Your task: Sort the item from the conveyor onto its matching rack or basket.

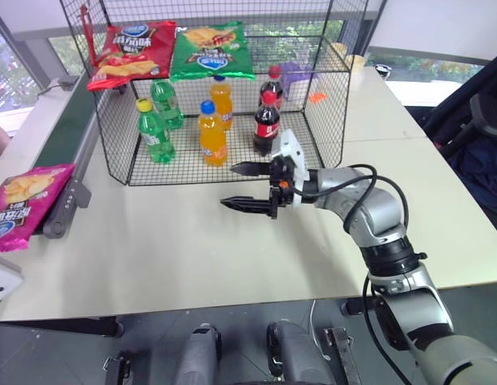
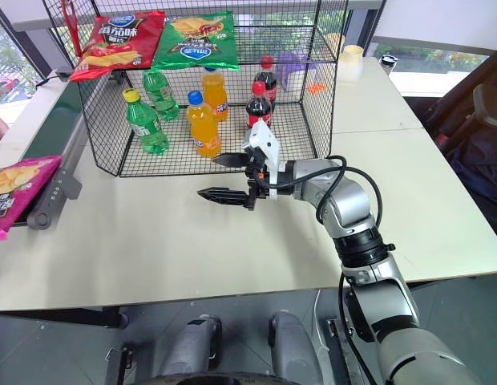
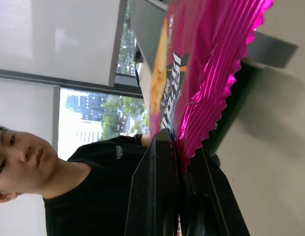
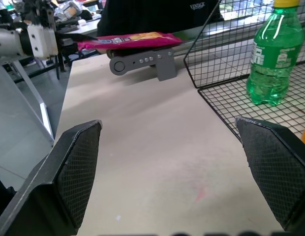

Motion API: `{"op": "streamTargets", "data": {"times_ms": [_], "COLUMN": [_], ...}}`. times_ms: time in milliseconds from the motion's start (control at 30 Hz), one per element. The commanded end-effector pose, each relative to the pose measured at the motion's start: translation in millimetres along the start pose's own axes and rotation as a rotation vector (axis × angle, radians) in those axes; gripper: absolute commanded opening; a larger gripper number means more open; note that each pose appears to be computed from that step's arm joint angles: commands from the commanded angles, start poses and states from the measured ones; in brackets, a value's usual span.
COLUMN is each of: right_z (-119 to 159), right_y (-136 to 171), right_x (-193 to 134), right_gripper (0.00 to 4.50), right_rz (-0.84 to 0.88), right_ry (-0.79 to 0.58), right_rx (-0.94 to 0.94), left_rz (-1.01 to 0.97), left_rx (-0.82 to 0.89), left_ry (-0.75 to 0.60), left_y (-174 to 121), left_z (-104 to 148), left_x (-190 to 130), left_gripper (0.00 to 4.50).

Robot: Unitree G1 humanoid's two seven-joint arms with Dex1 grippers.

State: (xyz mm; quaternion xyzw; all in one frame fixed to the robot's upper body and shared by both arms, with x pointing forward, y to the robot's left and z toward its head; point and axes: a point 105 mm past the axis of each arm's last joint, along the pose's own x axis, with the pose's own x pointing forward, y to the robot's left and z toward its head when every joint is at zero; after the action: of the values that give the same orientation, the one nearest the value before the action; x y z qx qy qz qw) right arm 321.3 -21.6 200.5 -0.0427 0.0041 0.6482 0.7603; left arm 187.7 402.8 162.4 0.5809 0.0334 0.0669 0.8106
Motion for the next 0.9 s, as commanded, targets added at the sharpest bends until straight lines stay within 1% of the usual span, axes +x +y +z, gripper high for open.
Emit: {"op": "streamTargets", "data": {"times_ms": [33,67,200,333,400,467,533,567,600,633,667,767,833,900], "right_z": [17.7,18.2,19.9,21.3,21.3,21.4,21.7,22.0,21.8,21.6,21.9,23.2,35.9,50.1], "right_y": [2.3,2.2,0.5,-0.2,-0.8,-1.0,-1.7,-2.1,-2.5,-2.7,-3.4,-5.5,-12.3,-14.1], "right_x": [5.3,6.8,10.7,14.3,15.1,15.3,15.8,15.8,15.9,16.0,15.8,15.6,9.8,4.6], "right_gripper": [4.5,4.5,4.5,4.5,4.5,4.5,4.5,4.5,4.5,4.5,4.5,4.5,4.5,4.5], "right_rz": [0.04,0.047,0.062,0.073,0.073,0.073,0.069,0.064,0.058,0.055,0.047,0.031,0.024,0.047], "right_ry": [-0.037,-0.039,-0.047,-0.058,-0.062,-0.065,-0.07,-0.075,-0.078,-0.08,-0.091,-0.115,-0.206,-0.302], "right_rx": [-0.059,-0.062,-0.072,-0.081,-0.083,-0.086,-0.087,-0.086,-0.086,-0.086,-0.076,-0.048,0.126,0.228], "left_rz": [0.054,0.055,0.002,-0.072,-0.101,-0.109,-0.114,-0.138,-0.177,-0.205,-0.273,-0.388,-0.447,-0.477], "left_rx": [-0.216,-0.288,-0.49,-0.722,-0.791,-0.825,-0.864,-0.9,-0.933,-0.954,-1.004,-1.083,-1.098,-1.123], "left_ry": [-0.11,-0.148,-0.251,-0.42,-0.51,-0.558,-0.635,-0.692,-0.759,-0.799,-0.874,-0.974,-1.012,-1.051], "left_y": [45.1,57.2,88.3,124.2,143.4,156.0,172.1,179.4,184.7,187.6,188.8,189.0,187.3,190.0], "left_z": [30.8,41.5,73.9,114.0,132.9,143.6,158.7,170.1,183.3,191.6,205.9,225.3,232.9,239.4], "left_x": [-6.3,-7.6,-10.9,-20.1,-25.3,-28.3,-29.6,-31.3,-33.0,-34.3,-36.0,-39.0,-37.7,-33.0], "left_gripper": [0.06,0.06,0.06,0.06,0.06,0.06,0.06,0.06,0.06,0.06,0.06,0.06,0.06,0.06]}}
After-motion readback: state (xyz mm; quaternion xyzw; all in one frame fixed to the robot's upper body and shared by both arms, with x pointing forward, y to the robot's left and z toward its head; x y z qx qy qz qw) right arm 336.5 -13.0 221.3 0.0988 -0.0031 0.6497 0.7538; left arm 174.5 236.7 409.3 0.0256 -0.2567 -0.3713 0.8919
